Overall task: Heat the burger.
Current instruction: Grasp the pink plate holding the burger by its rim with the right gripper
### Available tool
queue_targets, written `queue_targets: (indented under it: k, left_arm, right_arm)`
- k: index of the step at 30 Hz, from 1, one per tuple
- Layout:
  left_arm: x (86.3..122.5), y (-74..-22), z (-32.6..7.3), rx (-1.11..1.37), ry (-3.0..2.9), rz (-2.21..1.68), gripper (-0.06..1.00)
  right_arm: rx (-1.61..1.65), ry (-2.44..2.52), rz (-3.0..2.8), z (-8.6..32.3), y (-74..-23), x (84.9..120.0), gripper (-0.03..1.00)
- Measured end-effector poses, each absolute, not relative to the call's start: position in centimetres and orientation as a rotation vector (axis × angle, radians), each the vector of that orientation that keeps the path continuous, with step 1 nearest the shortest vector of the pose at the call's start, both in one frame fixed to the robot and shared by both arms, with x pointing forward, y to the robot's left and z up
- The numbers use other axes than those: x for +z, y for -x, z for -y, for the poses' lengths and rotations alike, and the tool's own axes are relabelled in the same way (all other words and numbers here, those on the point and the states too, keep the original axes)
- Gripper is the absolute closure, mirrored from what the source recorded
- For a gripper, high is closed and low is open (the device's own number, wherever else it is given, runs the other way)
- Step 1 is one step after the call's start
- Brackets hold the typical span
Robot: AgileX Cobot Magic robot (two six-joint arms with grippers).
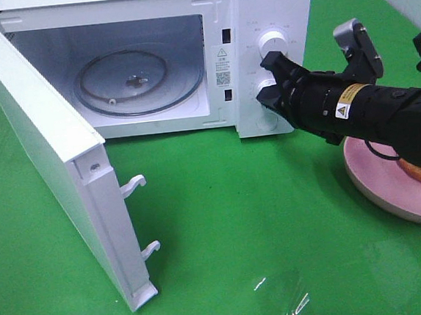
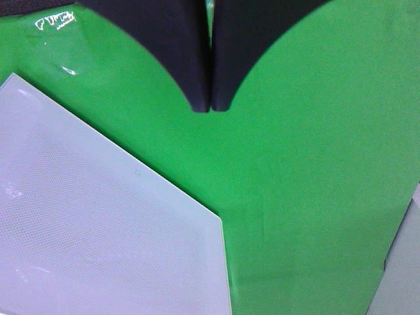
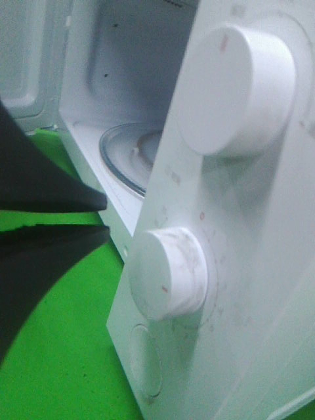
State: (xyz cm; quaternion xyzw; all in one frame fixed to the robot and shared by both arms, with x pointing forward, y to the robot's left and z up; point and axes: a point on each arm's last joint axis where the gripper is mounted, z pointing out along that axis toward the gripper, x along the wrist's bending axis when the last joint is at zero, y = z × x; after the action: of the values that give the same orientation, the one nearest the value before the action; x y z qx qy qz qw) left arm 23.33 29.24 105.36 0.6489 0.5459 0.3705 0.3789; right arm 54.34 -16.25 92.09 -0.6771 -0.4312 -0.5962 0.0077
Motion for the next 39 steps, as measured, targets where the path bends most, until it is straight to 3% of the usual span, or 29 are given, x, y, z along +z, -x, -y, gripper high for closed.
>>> queue_targets:
  k: [10, 22, 29, 30, 33, 35, 36, 37, 39]
  left_arm:
    - [105.4, -23.3, -29.2, 0.947, -1.658, -1.395, 0.94]
    - [105.4, -23.3, -29.2, 0.947, -1.658, -1.395, 0.94]
    - [105.4, -23.3, -29.2, 0.947, -1.658, -1.395, 0.94]
    - [105.4, -23.3, -29.2, 0.947, -1.658, -1.395, 0.94]
    - [105.4, -23.3, -29.2, 0.947, -1.658, -1.395, 0.94]
    - [105.4, -23.3, -29.2, 0.947, -1.658, -1.395, 0.94]
    - [105.4, -23.3, -29.2, 0.947, -1.658, -1.395, 0.94]
    - [105.4, -23.3, -29.2, 0.947, -1.658, -1.395, 0.94]
    - [105.4, -23.3, -29.2, 0.947, -1.658, -1.395, 0.94]
  right_arm:
    - [-1.882, 1.847, 2.078, 16.1, -53.1, 94.2, 0.87]
    - [-1.451, 1.968, 2.596, 17.9, -53.8, 97.5, 0.78]
    - [-1.08, 2.183, 2.671, 19.5, -53.8, 98.1, 0.63]
    - [-0.877, 2.231, 2.68, 20.0, -53.6, 98.1, 0.54]
    - [-0.841, 2.219, 2.692, 20.0, -53.6, 98.3, 0.51]
    - [-0.736, 2.182, 2.663, 19.8, -53.3, 98.6, 0.35]
    - [-0.736, 2.182, 2.663, 19.8, -53.3, 98.6, 0.35]
    - [-0.702, 2.151, 2.641, 19.6, -53.1, 98.6, 0.26]
    - [-0.658, 2.117, 2.628, 19.5, -52.7, 98.5, 0.21]
